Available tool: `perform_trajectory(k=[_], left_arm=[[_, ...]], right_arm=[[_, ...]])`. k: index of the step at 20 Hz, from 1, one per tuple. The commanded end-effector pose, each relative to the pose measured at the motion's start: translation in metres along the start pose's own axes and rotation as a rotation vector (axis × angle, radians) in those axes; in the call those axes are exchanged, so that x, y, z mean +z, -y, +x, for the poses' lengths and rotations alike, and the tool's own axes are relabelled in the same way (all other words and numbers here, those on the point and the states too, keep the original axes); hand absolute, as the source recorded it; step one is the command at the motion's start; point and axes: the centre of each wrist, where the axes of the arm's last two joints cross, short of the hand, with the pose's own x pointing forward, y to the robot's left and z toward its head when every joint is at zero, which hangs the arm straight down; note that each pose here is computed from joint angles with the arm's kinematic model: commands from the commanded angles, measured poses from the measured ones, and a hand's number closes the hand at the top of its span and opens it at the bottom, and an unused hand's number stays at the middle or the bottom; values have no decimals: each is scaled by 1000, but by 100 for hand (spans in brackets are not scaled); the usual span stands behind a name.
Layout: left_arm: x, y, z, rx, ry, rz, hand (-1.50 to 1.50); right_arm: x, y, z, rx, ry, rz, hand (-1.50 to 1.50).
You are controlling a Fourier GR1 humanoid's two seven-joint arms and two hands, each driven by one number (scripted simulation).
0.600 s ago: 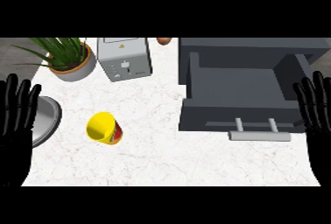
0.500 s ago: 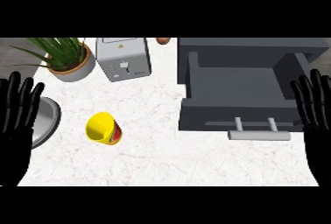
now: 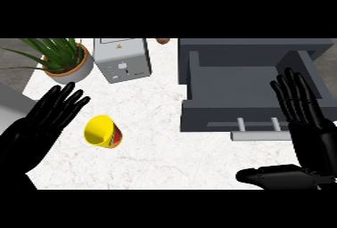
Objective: Pick up the cup, place it into the drawer and close the drawer
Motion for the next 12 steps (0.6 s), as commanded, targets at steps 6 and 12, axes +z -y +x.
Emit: perform_trajectory(k=[6, 12], left_arm=[[10, -78, -38, 94, -128, -30, -150], [19, -89, -70, 43, -189, -31, -150]], right_arm=[[-32, 14, -16, -18, -22, 22, -150], [-18, 33, -16, -15, -14, 24, -150]])
